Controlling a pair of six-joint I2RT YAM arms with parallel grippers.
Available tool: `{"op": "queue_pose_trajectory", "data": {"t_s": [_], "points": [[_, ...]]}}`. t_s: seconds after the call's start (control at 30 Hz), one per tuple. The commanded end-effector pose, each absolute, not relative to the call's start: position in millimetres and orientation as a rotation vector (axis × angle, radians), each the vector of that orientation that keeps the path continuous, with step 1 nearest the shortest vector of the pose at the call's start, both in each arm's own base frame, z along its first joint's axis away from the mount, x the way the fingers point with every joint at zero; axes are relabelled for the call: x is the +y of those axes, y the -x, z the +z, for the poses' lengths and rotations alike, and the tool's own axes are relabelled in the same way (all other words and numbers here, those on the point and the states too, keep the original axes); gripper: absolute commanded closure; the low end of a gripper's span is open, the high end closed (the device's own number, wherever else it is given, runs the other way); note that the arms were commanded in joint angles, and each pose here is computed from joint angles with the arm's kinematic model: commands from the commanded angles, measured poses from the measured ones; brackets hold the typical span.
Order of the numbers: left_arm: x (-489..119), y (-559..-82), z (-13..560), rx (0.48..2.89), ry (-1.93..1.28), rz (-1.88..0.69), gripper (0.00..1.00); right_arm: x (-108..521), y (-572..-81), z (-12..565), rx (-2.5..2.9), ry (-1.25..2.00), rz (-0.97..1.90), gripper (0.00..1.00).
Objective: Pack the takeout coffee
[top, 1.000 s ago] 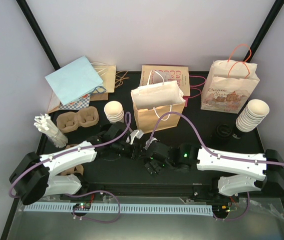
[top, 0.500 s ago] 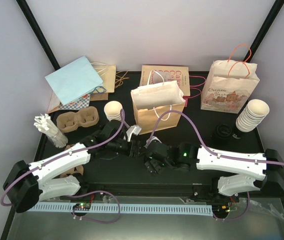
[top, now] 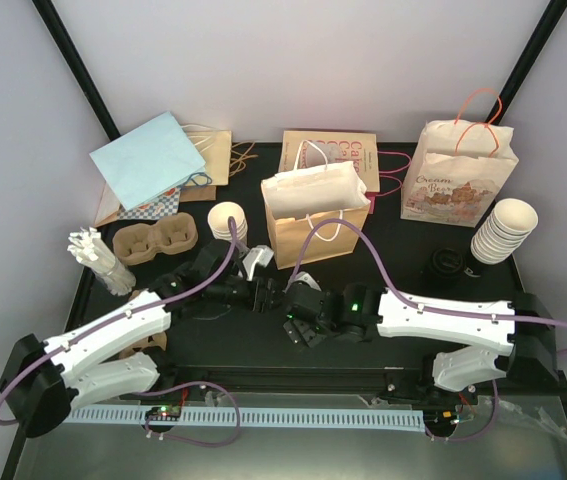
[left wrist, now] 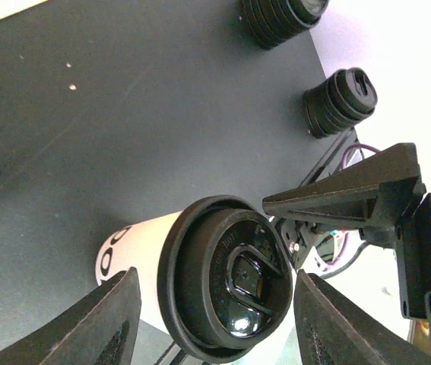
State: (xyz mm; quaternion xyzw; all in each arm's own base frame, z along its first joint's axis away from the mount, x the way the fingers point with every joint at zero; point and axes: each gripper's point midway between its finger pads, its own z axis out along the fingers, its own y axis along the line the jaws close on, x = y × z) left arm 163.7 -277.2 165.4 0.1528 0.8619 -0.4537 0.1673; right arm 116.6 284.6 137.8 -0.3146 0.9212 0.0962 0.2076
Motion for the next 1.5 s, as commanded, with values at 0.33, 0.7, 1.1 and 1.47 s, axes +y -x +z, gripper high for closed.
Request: {"op": "queue_pose_trajectory", "data": {"t_s": [0.33, 0.7, 1.1, 1.47], "points": [[-260, -173, 171, 2.422, -0.349, -1.241, 0.43, 282, -123, 141, 2.579, 0.791, 0.197, 0.12], [-259, -172, 169, 2.429, -0.352, -1.234, 0.43, 284, -123, 137, 2.592, 0.799, 0.181, 0.13], [-256, -173, 167, 2.433, -0.347, -1.217, 0.43, 283, -122, 129, 2.611, 0.819, 0.135, 0.19], [-255, -173, 166, 2.439, -0.348, -1.210, 0.43, 282, -124, 134, 2.598, 0.818, 0.140, 0.26]]}}
